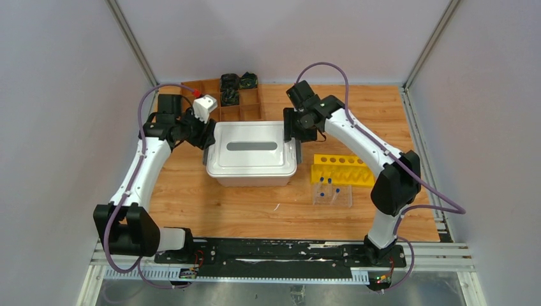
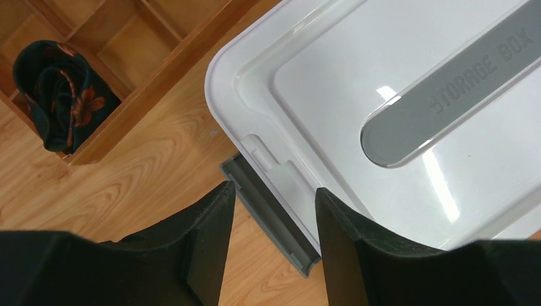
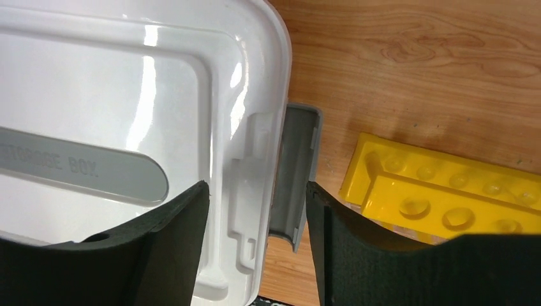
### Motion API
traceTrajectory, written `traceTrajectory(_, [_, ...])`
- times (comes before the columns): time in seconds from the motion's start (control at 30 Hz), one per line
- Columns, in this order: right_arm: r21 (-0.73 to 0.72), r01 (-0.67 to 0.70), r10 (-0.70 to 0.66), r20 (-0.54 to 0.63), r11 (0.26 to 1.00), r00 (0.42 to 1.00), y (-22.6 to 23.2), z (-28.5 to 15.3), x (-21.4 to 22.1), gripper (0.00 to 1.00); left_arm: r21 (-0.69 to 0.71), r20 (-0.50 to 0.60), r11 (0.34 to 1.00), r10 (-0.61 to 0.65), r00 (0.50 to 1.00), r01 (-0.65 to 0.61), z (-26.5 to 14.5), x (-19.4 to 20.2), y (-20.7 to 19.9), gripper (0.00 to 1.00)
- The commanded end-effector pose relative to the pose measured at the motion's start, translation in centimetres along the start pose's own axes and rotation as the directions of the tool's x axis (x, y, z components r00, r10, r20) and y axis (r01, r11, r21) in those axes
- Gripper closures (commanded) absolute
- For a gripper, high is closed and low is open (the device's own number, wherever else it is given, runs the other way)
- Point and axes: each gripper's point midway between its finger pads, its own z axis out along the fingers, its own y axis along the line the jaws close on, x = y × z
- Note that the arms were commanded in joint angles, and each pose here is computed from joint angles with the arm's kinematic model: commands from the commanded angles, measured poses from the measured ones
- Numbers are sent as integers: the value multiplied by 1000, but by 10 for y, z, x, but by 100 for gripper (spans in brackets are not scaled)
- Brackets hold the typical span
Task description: Organize the chemistry lab equipment
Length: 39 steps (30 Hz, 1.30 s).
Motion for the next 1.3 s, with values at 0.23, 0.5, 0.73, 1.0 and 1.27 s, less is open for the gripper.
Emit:
traceTrajectory(0.23, [-173,19,6,145,985,989,2,-73,-19,14,-30,-15,1000,3,1000,-3,14,7,7,46])
traceTrajectory(0.5, [-443,-142,223,135,885,966,0,-40,5,4,-50,12,999,14,1000,-14,7,-2,9,44])
traceTrajectory(0.73, [-503,-152,233,103,851,967,10,-22,9,2,-49,14,999,13,1000,-12,8,0,8,44])
traceTrajectory(1.0, [-578,-214,262,-1,787,965,24,10,21,2,-44,19,999,16,1000,-15,9,0,7,44])
traceTrajectory(1.27, [-583,-235,267,-33,777,963,24,13,33,7,-33,14,999,17,1000,-17,12,3,6,45])
